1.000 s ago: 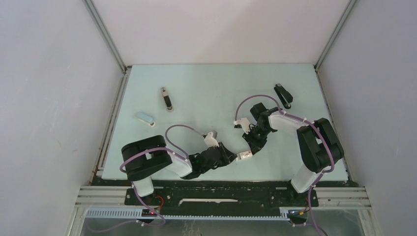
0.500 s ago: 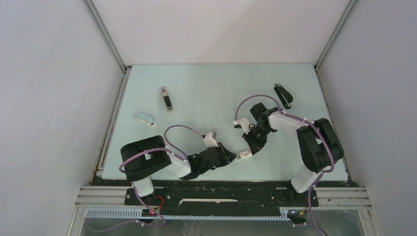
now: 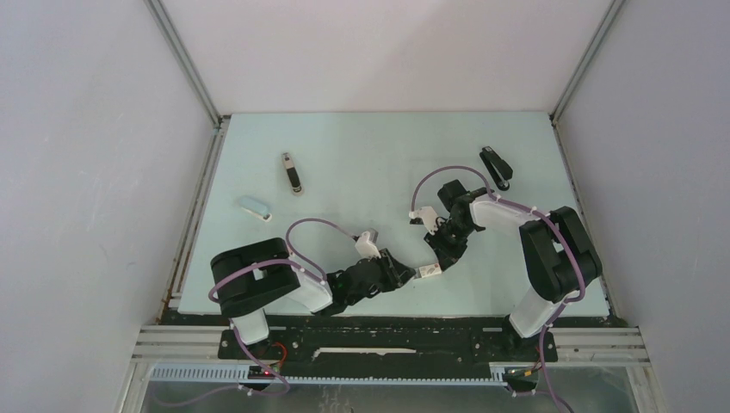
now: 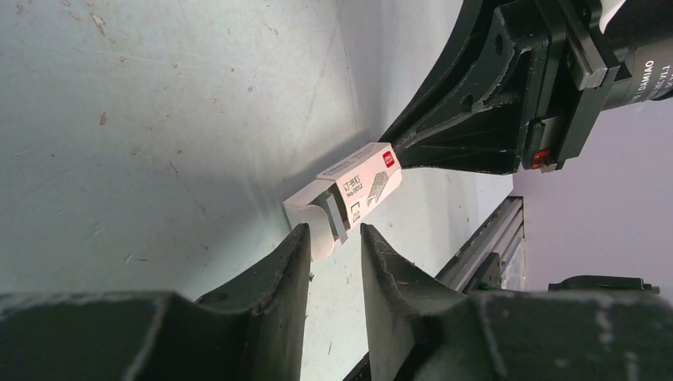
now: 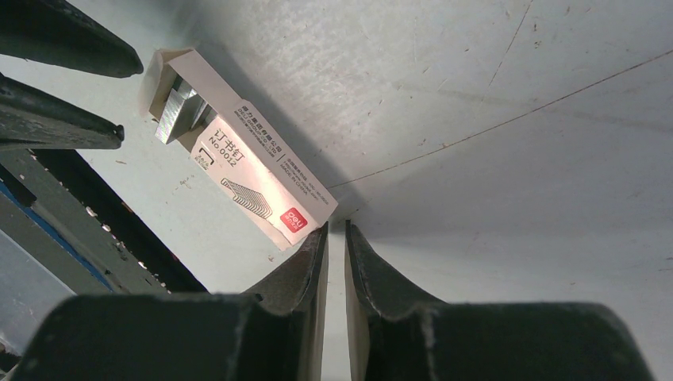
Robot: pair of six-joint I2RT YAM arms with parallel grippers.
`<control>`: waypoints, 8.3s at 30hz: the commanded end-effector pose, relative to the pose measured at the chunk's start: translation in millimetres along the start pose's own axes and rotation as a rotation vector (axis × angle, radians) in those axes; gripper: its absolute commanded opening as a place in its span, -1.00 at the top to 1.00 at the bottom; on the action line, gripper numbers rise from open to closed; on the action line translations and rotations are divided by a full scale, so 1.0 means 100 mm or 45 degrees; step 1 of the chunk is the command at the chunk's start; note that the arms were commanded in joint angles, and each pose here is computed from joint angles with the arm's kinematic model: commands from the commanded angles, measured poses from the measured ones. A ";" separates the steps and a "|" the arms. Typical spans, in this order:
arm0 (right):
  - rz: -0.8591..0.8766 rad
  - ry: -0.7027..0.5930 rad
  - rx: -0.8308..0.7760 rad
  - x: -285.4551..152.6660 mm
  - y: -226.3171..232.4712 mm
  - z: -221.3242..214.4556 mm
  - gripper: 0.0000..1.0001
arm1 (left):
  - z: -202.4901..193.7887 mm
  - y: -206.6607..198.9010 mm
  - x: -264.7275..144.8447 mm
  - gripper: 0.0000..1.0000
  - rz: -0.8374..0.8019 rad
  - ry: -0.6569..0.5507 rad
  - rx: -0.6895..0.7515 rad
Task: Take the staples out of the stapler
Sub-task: Close the staple box at the center of the board.
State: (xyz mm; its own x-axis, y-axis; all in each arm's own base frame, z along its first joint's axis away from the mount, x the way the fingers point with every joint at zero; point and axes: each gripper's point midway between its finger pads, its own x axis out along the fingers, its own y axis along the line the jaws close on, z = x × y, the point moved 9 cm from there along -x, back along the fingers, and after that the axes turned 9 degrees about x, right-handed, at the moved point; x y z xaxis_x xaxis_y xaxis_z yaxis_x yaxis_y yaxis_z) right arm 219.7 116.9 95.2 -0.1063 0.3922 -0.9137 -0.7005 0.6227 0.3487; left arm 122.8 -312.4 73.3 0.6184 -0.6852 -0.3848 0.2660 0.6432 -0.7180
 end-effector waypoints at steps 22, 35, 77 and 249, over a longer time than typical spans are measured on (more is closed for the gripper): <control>-0.007 -0.004 -0.011 0.00 0.01 0.06 0.57 | 0.02 -0.04 0.14 0.31 0.072 0.041 0.089; -0.006 -0.007 -0.013 0.00 0.01 0.07 0.57 | 0.05 -0.06 0.19 0.29 0.083 0.055 0.110; -0.005 0.005 -0.011 0.02 0.01 0.06 0.57 | 0.10 0.05 -0.02 0.47 0.079 0.011 0.095; -0.095 0.047 -0.119 0.21 0.20 0.19 0.52 | 0.02 -0.02 0.17 0.92 0.254 0.153 0.359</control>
State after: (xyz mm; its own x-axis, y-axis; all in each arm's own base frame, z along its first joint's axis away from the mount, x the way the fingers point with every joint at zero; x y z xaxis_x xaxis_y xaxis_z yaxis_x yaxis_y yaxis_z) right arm 211.9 143.8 96.8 -0.0868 0.3190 -0.9438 -0.7503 0.6023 0.2726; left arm 134.1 -321.0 69.1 0.5963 -0.5640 -0.5712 0.3285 0.8207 -0.4675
